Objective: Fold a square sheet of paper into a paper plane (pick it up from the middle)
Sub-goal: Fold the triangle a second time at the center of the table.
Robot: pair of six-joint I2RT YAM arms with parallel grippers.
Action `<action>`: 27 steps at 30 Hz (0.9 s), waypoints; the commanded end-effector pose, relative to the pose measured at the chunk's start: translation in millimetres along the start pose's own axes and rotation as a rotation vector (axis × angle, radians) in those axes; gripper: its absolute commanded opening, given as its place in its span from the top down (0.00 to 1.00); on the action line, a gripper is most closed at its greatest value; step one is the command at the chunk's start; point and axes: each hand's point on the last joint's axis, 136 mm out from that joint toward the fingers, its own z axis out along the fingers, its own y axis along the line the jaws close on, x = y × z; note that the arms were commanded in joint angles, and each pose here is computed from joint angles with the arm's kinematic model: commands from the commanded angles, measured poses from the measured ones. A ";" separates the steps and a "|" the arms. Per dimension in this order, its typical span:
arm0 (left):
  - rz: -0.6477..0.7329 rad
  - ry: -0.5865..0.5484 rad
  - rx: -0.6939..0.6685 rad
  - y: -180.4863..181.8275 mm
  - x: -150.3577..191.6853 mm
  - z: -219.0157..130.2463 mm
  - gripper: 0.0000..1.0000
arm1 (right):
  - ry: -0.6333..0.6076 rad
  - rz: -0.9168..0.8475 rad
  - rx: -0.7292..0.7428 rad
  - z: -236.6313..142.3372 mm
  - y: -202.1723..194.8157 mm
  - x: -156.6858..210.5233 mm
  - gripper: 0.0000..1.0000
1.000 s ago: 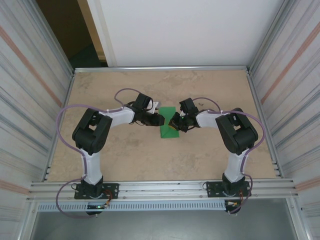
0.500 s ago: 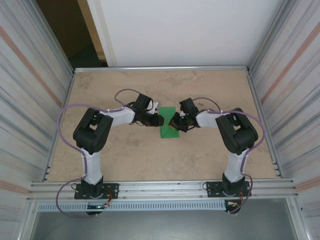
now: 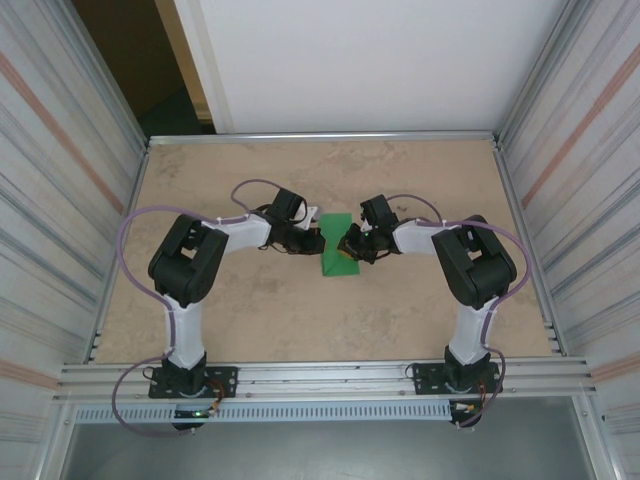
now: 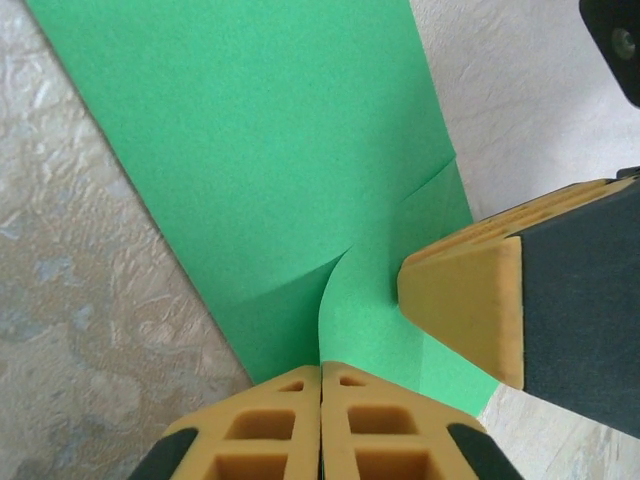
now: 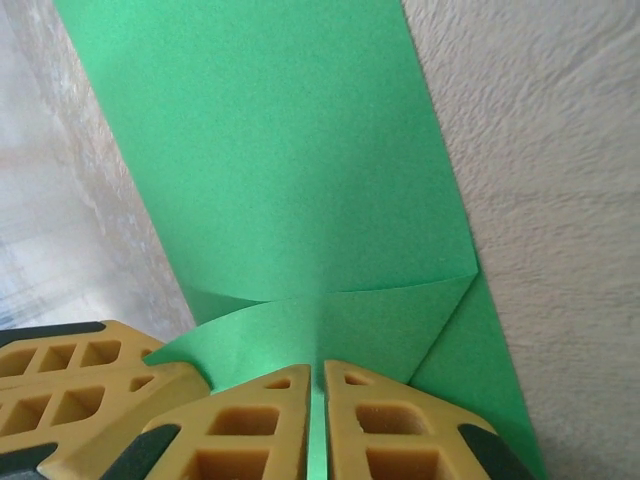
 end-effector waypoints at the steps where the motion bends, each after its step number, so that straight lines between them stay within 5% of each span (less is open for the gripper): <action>1: 0.029 0.015 -0.021 2.3 -1.4 5.2 0.95 | -0.006 -0.036 0.008 -15.2 6.5 -3.0 0.85; 6: 0.041 0.022 -0.035 4.2 -1.7 5.5 0.98 | 0.044 -0.097 -0.012 -27.9 14.4 18.8 0.77; 14: 0.043 0.014 -0.023 0.5 -5.6 4.4 0.99 | 0.192 -0.149 0.071 -18.3 -8.9 73.0 0.83; 27: 0.052 0.017 -0.010 -2.9 -7.0 4.1 0.98 | 0.205 -0.117 0.149 -10.3 -37.1 72.2 0.84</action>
